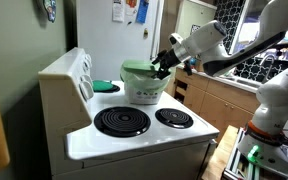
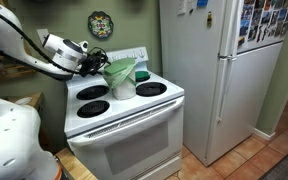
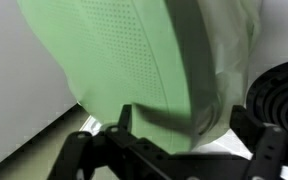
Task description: Open the lid of the waste bin, take the paper towel out of it, then close the lid
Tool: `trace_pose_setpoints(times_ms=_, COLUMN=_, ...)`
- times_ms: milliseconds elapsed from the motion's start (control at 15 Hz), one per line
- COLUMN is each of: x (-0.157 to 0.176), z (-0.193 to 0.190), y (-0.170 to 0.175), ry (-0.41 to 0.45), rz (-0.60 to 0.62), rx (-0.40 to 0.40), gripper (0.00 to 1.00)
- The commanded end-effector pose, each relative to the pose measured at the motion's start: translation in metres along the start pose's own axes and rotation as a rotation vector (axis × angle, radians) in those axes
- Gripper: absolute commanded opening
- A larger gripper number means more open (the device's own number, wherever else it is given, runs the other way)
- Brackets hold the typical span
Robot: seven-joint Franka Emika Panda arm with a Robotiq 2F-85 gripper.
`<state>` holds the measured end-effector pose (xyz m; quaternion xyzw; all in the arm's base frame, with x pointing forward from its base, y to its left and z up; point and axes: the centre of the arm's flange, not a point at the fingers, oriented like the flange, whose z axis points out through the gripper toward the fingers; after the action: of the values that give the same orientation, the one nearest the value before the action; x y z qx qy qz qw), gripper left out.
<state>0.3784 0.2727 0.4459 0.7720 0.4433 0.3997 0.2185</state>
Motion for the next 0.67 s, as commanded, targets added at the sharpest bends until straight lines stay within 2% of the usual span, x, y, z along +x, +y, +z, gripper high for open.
trace_pose_setpoints(times_ms=0, x=-0.0065, z=0.008, y=-0.0092, ry=0.016, rz=-0.001, rx=-0.033, gripper=1.0)
trace_pose_setpoints(times_ms=600, x=-0.0104, z=0.0155, y=-0.0098, ry=0.04, rz=-0.001, rx=-0.06, gripper=1.0)
